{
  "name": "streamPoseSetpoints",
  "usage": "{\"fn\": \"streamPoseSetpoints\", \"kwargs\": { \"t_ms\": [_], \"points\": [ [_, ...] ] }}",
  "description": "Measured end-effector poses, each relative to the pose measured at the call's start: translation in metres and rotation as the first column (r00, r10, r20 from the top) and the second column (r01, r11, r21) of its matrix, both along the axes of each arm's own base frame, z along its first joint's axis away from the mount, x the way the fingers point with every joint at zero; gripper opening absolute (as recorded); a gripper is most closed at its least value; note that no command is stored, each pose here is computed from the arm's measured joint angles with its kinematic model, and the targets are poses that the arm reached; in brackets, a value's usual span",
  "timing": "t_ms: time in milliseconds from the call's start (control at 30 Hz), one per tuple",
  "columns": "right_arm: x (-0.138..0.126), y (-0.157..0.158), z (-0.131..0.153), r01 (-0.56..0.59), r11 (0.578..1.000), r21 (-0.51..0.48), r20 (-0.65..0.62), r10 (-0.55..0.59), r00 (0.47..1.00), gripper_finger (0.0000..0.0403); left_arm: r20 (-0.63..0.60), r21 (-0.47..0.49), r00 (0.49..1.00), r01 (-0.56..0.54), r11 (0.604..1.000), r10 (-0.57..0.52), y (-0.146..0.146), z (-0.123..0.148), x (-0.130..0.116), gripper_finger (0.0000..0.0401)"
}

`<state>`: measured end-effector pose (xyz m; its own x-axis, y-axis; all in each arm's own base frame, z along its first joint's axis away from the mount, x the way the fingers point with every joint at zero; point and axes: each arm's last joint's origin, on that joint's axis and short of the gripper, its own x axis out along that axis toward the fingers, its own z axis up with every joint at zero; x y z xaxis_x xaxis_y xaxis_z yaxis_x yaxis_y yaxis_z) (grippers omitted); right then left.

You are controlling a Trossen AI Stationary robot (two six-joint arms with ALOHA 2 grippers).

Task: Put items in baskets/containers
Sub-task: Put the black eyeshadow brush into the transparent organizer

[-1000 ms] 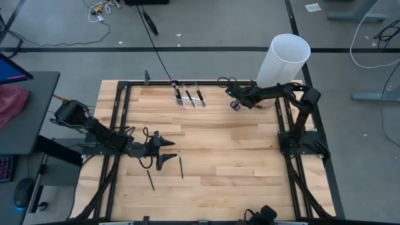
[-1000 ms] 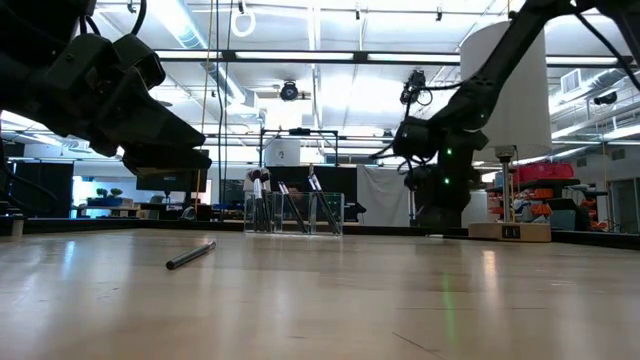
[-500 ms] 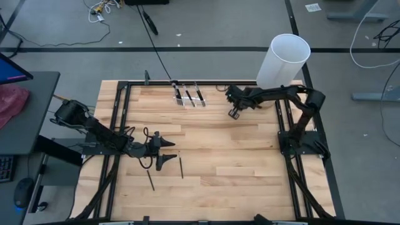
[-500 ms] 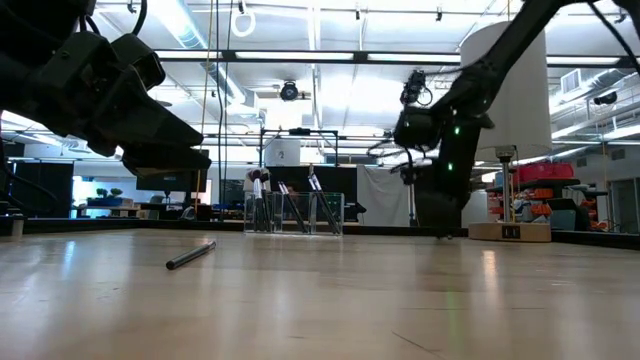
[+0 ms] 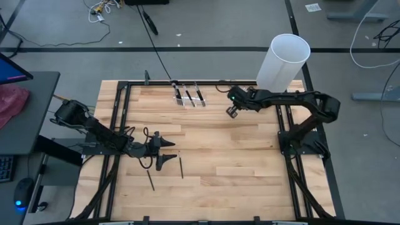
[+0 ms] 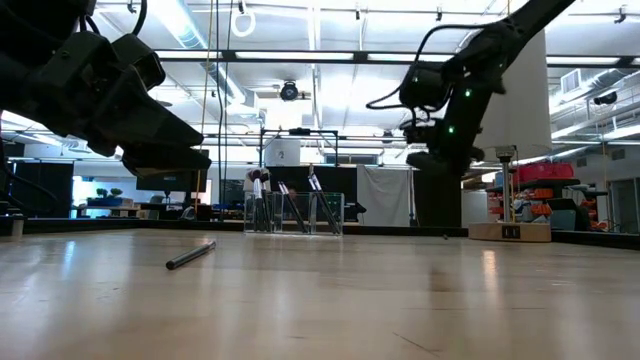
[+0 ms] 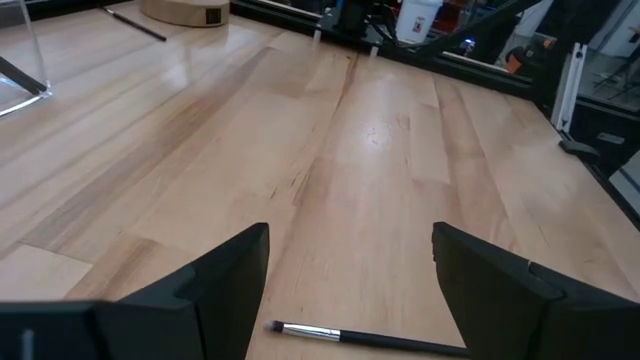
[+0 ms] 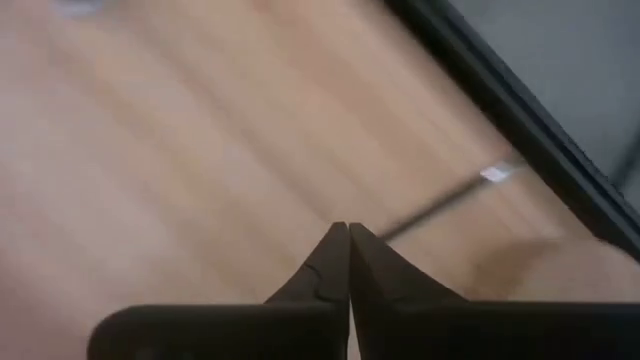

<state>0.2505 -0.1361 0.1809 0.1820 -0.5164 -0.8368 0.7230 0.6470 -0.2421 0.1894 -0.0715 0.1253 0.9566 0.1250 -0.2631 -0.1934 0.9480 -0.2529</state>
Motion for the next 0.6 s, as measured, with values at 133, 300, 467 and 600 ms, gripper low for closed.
{"fn": "streamPoseSetpoints", "kwargs": {
  "t_ms": [133, 300, 467, 600],
  "points": [
    [-0.001, -0.012, -0.013, 0.145, 0.989, -0.014, 0.003, -0.145, 0.989, 0.0046, 0.002, 0.005, 1.000, -0.006, 1.000, 0.006, 0.000, 0.000, 0.000, 0.0281],
    [0.005, -0.022, -0.031, 0.345, 0.928, -0.138, 0.044, -0.342, 0.939, 0.0135, 0.005, -0.005, 1.000, 0.001, 1.000, -0.001, 0.000, 0.000, 0.000, 0.0281],
    [0.007, -0.028, -0.046, 0.468, 0.862, -0.194, 0.092, -0.459, 0.884, 0.0200, 0.010, -0.027, 0.999, 0.038, 0.999, -0.038, -0.002, 0.001, 0.000, 0.0281],
    [0.006, -0.035, -0.058, 0.535, 0.832, -0.151, 0.124, -0.521, 0.845, 0.0204, 0.008, -0.042, 0.998, 0.061, 0.997, -0.061, -0.002, 0.001, 0.000, 0.0281]
  ]
}}
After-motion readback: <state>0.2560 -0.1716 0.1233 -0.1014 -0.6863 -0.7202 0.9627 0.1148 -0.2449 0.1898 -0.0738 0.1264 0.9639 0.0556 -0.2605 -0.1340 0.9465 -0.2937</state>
